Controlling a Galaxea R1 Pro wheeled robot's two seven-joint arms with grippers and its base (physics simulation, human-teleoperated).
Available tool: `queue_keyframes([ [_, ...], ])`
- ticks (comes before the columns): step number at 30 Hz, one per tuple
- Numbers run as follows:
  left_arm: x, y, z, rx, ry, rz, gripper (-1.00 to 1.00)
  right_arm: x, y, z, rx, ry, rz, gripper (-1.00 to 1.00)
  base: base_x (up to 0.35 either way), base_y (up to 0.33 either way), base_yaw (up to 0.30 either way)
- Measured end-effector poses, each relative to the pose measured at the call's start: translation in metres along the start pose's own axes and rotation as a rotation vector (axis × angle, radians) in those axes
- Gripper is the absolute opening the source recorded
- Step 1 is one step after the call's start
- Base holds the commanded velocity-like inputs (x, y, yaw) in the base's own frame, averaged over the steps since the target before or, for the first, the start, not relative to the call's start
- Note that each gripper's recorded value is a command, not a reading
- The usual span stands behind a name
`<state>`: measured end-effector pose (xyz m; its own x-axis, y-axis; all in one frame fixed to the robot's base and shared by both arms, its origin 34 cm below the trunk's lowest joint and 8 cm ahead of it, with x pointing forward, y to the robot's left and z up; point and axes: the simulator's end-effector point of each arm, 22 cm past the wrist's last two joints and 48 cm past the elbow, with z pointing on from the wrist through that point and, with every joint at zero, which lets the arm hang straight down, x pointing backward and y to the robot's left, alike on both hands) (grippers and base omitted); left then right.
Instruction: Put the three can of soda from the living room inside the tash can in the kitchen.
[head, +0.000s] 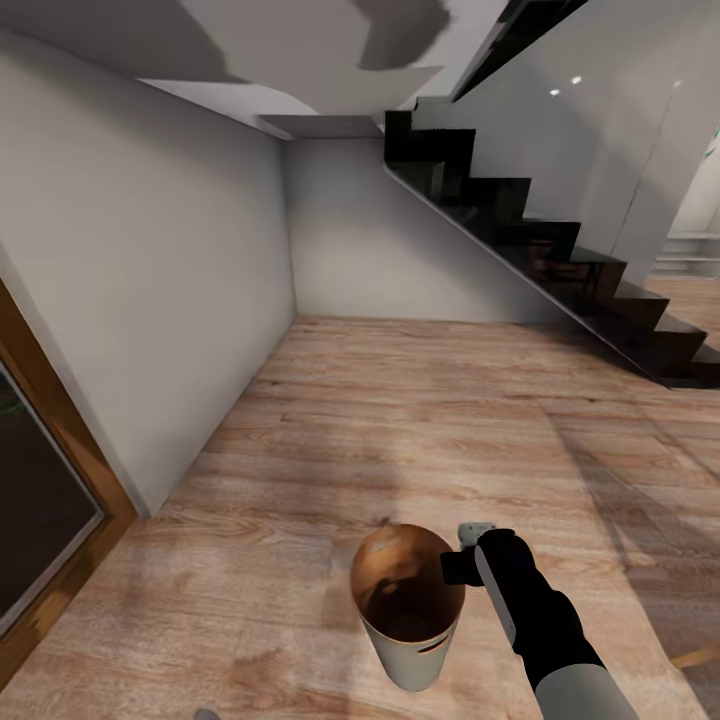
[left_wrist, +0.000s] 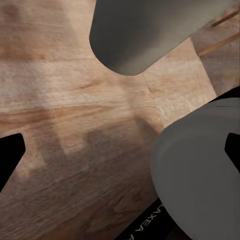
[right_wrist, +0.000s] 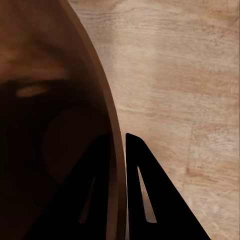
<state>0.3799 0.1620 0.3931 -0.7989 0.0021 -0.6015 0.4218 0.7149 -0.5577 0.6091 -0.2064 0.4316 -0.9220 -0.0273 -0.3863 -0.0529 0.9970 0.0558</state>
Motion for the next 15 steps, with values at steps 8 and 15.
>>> queue_keyframes([
  [8, 0.0000, 0.0000, 0.0000, 0.000, 0.000, 0.000, 1.00, 0.0011, 0.0001, 0.0006, 0.000, 0.003, 0.000, -1.00, 0.348, 0.000, 0.000],
  [15, 0.0000, 0.0000, 0.0000, 0.000, 0.000, 0.000, 1.00, 0.0016, 0.0006, 0.0010, -0.002, 0.004, 0.000, -1.00, 0.348, 0.000, 0.000],
])
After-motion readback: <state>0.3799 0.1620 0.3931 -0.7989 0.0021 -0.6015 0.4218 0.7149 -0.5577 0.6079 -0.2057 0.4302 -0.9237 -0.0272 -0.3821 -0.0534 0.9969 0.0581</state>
